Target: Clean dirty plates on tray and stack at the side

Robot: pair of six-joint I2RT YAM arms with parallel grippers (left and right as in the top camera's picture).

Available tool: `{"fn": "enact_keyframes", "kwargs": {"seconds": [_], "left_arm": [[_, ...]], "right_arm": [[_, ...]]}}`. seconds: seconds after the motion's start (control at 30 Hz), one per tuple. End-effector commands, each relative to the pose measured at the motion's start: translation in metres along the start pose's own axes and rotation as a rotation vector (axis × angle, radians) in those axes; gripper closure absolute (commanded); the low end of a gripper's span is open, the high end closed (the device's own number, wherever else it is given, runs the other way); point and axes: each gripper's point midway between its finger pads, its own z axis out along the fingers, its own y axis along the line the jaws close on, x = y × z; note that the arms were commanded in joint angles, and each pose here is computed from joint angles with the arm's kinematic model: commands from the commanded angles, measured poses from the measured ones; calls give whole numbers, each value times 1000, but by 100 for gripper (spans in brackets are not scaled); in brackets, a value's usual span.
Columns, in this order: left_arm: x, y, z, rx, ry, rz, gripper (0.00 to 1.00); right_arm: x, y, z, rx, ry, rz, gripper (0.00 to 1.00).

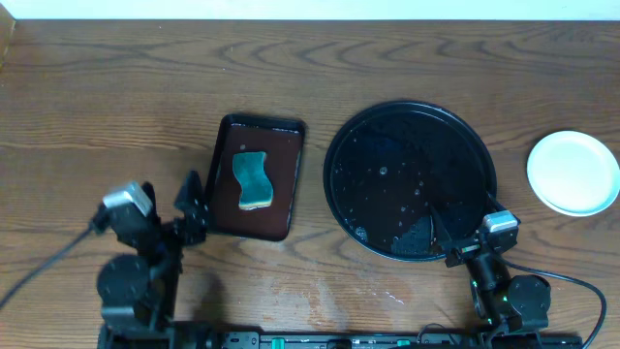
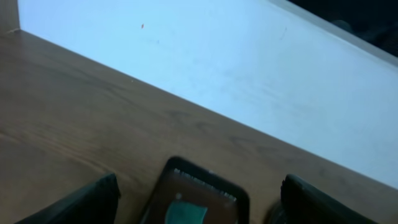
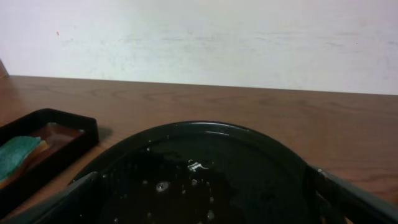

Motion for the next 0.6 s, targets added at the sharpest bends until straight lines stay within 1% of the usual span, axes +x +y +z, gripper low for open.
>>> {"fn": "enact_keyframes", "kwargs": {"seconds": [0.0, 0.17, 0.3, 0.5, 0.57], "left_arm": [[24, 15, -5, -14, -25, 36, 16], [57, 32, -4, -17, -39, 35, 16], [82, 44, 8, -32, -21, 32, 16], [111, 56, 25, -29, -27, 32, 16], [112, 57, 25, -31, -23, 44, 16]], "right_arm": [[1, 0, 0, 0, 0, -11, 1], [1, 0, 0, 0, 0, -11, 1], [1, 0, 0, 0, 0, -11, 1], [1, 0, 0, 0, 0, -11, 1], [1, 0, 0, 0, 0, -11, 1]]}}
